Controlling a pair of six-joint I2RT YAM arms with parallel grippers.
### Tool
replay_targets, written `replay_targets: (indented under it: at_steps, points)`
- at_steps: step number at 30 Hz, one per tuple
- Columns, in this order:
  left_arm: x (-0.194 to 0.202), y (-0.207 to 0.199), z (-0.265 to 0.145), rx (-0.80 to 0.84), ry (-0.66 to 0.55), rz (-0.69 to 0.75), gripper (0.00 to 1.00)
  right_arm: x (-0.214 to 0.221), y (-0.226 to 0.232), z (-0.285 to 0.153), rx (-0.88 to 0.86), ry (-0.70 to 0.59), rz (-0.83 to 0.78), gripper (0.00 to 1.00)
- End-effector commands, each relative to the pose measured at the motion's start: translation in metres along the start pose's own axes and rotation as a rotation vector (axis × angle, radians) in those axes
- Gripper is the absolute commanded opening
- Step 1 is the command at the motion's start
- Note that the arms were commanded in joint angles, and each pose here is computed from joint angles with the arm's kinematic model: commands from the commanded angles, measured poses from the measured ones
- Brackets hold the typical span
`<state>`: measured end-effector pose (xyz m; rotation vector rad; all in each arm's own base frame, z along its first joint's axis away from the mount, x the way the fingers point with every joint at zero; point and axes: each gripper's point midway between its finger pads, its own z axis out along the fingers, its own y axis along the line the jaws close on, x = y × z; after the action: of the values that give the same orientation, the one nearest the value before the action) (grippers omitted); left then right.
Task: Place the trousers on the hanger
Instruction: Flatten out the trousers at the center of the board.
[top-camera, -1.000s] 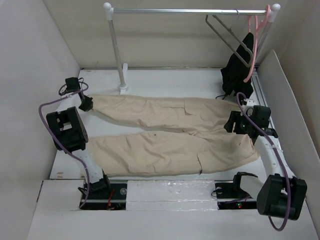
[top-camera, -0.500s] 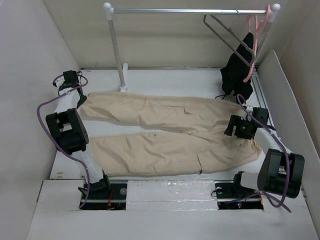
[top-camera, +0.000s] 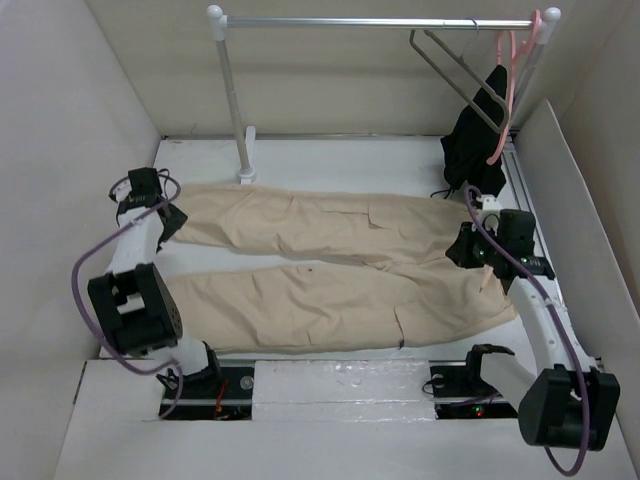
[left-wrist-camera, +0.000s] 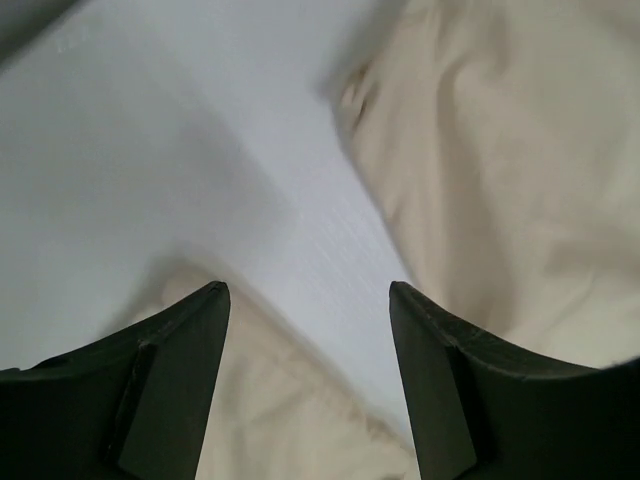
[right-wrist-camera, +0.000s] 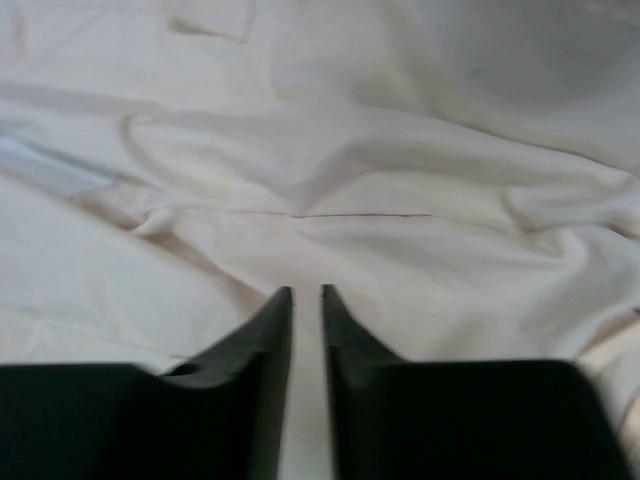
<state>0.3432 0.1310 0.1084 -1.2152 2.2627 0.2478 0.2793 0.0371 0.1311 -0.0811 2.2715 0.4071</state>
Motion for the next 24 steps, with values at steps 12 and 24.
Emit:
replay_targets:
  at_steps: [12, 24]
  points:
    - [0.112, 0.066, 0.018, -0.191, 0.19, -0.101, 0.64, 0.008, 0.083, -0.002, -0.269, 0.075, -0.247, 0.56]
    - [0.053, 0.028, 0.048, -0.179, 0.087, -0.09, 0.0, 0.0, 0.091, -0.006, -0.261, 0.054, -0.3, 0.58]
